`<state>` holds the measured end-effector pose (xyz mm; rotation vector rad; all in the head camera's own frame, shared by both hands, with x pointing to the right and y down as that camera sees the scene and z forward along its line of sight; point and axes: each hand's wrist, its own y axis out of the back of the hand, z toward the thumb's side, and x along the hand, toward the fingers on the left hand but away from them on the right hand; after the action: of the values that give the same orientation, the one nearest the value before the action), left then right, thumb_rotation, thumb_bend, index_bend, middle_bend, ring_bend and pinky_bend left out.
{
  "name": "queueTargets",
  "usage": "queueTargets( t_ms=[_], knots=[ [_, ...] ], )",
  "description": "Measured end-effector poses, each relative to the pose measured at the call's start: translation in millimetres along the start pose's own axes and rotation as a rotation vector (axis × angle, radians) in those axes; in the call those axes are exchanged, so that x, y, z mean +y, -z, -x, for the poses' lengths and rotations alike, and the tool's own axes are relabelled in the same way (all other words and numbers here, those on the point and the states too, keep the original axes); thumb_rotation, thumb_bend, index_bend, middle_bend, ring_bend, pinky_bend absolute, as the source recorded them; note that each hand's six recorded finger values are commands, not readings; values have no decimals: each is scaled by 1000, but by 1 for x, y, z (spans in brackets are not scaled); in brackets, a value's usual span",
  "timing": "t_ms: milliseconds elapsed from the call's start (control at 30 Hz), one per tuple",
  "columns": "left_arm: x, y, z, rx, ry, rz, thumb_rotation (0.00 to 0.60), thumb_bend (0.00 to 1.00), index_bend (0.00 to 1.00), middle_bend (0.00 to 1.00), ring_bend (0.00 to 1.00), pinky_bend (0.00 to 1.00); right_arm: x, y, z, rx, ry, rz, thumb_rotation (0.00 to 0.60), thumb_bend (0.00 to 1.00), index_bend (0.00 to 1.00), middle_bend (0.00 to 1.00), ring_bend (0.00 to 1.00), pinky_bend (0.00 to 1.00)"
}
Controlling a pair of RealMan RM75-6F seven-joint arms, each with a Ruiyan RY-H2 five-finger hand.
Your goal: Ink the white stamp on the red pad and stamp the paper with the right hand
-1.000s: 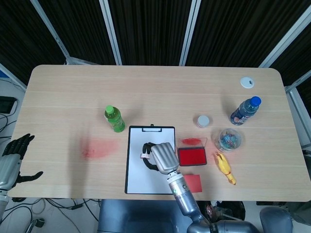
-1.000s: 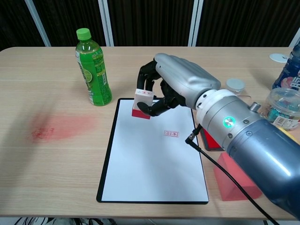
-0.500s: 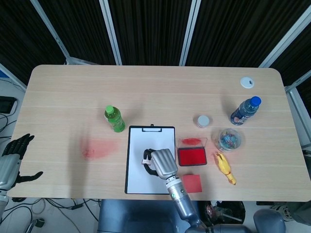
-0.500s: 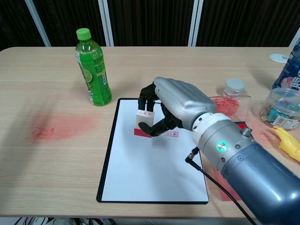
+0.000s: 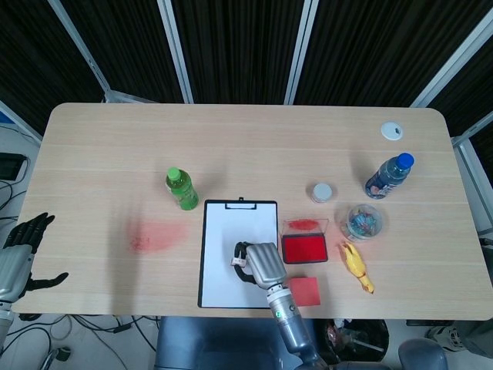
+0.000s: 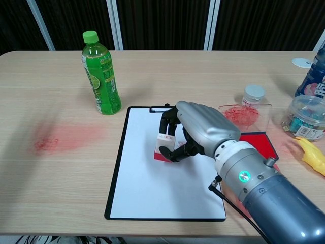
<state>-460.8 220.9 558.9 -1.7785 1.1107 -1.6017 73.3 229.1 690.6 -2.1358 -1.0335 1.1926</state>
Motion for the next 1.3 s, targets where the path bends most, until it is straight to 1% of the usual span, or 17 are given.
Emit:
queueTargets(
  t_ms=[167, 467, 833, 1300],
  knots=[
    [0, 0, 0, 0, 1, 0, 600, 12, 0, 0, 0, 0, -3, 2, 0, -28, 28, 39, 600, 646, 868, 750, 827, 916],
    [0, 0, 0, -1, 2, 1, 600, 12, 0, 0, 0, 0, -11, 4, -1, -41, 58, 51, 600, 646, 867, 751, 827, 916],
    [-1, 0, -1, 2, 5, 1, 600, 12, 0, 0, 0, 0, -20, 11, -1, -65, 55, 35, 600, 646, 868, 750, 827, 916],
    [-1, 0, -1, 5, 10, 2, 600, 13, 0, 0, 0, 0, -27, 11, -1, -69, 38, 16, 600, 646, 868, 750, 827, 916]
  ],
)
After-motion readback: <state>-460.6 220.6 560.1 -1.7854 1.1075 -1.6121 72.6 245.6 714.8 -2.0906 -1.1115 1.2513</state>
